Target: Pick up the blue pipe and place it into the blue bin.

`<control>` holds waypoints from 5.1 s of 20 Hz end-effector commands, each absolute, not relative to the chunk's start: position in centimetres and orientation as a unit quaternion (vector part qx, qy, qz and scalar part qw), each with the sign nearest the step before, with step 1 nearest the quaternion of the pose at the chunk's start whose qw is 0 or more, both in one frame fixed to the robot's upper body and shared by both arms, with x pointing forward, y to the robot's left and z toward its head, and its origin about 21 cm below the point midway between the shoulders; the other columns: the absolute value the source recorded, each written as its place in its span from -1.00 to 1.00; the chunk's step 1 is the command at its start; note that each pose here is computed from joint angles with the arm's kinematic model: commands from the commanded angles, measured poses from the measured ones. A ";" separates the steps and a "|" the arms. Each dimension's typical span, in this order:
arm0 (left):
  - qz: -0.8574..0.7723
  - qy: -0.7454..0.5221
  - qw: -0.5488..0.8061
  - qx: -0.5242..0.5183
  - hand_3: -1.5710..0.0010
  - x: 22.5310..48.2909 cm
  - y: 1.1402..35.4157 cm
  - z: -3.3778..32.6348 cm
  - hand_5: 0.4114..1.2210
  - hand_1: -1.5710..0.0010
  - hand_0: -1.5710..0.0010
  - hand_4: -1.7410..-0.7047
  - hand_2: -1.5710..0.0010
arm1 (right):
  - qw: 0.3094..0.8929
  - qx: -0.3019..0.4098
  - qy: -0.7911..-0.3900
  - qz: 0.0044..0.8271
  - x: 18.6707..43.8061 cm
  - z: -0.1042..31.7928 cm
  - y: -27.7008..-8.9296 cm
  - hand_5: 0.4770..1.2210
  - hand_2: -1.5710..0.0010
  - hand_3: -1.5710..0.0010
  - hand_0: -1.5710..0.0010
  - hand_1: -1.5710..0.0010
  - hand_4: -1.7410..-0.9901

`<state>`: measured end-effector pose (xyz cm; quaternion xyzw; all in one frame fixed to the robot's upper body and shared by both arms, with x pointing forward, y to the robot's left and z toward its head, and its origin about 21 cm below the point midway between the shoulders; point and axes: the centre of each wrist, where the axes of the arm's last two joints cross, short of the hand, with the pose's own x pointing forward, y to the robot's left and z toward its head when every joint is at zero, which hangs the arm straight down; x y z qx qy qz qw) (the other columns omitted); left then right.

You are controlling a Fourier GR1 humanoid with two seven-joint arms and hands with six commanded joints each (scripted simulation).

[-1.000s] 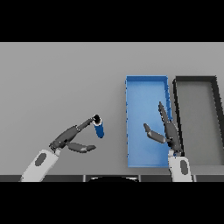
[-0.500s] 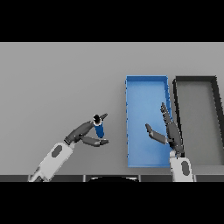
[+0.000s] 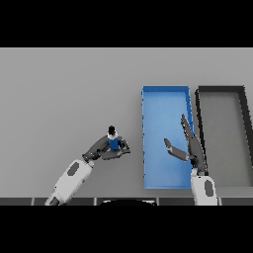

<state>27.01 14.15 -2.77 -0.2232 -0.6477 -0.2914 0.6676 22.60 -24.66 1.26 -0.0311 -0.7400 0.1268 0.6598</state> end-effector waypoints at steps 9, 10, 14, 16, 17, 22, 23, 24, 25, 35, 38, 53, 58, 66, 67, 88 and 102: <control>-0.288 -0.709 0.600 -0.232 -0.80 26.2 12.2 -0.4 0.93 -0.91 -0.90 -0.93 -0.92 | 0.658 -0.032 -0.740 0.136 22.2 1.4 -24.6 -0.60 1.00 1.00 1.00 1.00 0.31; -0.286 -0.716 0.590 -0.240 -0.82 26.2 11.9 0.4 0.95 -0.93 -0.92 -0.94 -0.94 | 0.662 -0.035 -0.737 0.136 22.2 1.2 -24.4 -0.59 1.00 1.00 1.00 1.00 0.31; -0.302 -0.727 0.557 -0.264 -0.84 26.1 11.1 3.0 0.98 -0.97 -0.97 -0.96 -0.98 | 0.656 -0.046 -0.739 0.146 22.2 1.1 -24.9 -0.58 1.00 1.00 1.00 1.00 0.39; -0.311 -0.723 0.557 -0.265 -0.84 26.5 10.7 4.3 0.99 -0.98 -0.98 -0.97 -0.98 | 0.659 -0.042 -0.737 0.144 22.5 0.9 -25.2 -0.57 1.00 1.00 1.00 1.00 0.40; -0.314 -0.719 0.559 -0.268 -0.84 26.4 10.7 4.5 0.99 -0.99 -0.98 -0.97 -0.99 | 0.655 -0.039 -0.741 0.141 22.5 0.9 -25.0 -0.57 1.00 1.00 1.00 1.00 0.40; -0.329 -0.713 0.558 -0.269 -0.83 26.1 10.5 5.1 1.00 -1.00 -0.99 -0.97 -1.00 | 0.649 -0.049 -0.746 0.138 22.1 1.0 -24.8 -0.59 1.00 1.00 1.00 1.00 0.48; -0.329 -0.710 0.561 -0.269 -0.84 26.4 10.5 5.4 1.00 -1.00 -1.00 -0.98 -1.00 | 0.649 -0.051 -0.747 0.136 22.0 1.0 -24.8 -0.59 1.00 1.00 1.00 1.00 0.50; -0.329 -0.707 0.565 -0.271 -0.84 26.4 10.5 5.0 1.00 -1.00 -1.00 -0.98 -1.00 | 0.649 -0.052 -0.747 0.135 21.9 1.0 -24.9 -0.59 1.00 1.00 1.00 1.00 0.51; -0.327 -0.706 0.567 -0.269 -0.84 26.4 10.7 5.1 1.00 -1.00 -1.00 -0.98 -1.00 | 0.648 -0.052 -0.747 0.135 21.8 1.0 -24.9 -0.59 1.00 1.00 1.00 1.00 0.50; -0.336 -0.707 0.561 -0.269 -0.83 26.1 10.4 5.2 1.00 -1.00 -1.00 -0.98 -1.00 | 0.610 0.064 -0.776 0.147 22.0 5.3 -25.9 -0.74 1.00 1.00 1.00 1.00 0.43; -0.341 -0.705 0.563 -0.264 -0.83 26.4 10.5 5.0 1.00 -1.00 -1.00 -0.98 -1.00 | 0.591 0.114 -0.768 0.218 22.5 8.9 -25.6 -0.85 1.00 1.00 1.00 1.00 0.31; -0.343 -0.705 0.558 -0.271 -0.85 26.9 10.4 4.7 1.00 -1.00 -1.00 -0.98 -1.00 | 0.486 0.225 -0.712 0.455 25.7 17.4 -16.7 -0.86 1.00 1.00 1.00 1.00 0.26; -0.343 -0.700 0.558 -0.284 -0.92 27.1 10.5 4.7 1.00 -1.00 -1.00 -0.98 -1.00 | 0.485 0.241 -0.690 0.481 26.7 17.4 -13.8 -0.88 1.00 1.00 1.00 1.00 0.37; -0.352 -0.706 0.540 -0.294 -0.46 27.5 10.6 5.5 1.00 -0.77 -0.90 -0.79 -0.74 | 0.480 0.258 -0.666 0.509 29.3 18.0 -10.9 -0.88 0.75 0.86 0.82 0.79 0.15; -0.378 -0.699 0.548 -0.263 -0.17 27.4 10.9 5.3 1.00 -0.43 -0.57 -0.75 -0.39 | 0.479 0.261 -0.660 0.516 29.2 17.8 -10.5 -0.86 0.58 0.71 0.64 0.60 0.04; -0.414 -0.688 0.528 -0.274 0.73 27.4 11.4 5.1 0.98 0.35 0.20 0.09 0.33 | 0.448 0.314 -0.675 0.495 27.7 17.0 -9.0 0.95 -0.98 -0.98 -0.98 -0.98 -0.31; -0.400 -0.671 0.583 -0.223 0.99 27.5 12.1 4.8 -0.49 0.97 0.96 0.69 0.97 | 0.449 0.311 -0.686 0.480 27.8 17.3 -8.9 1.00 -1.00 -1.00 -1.00 -1.00 -0.33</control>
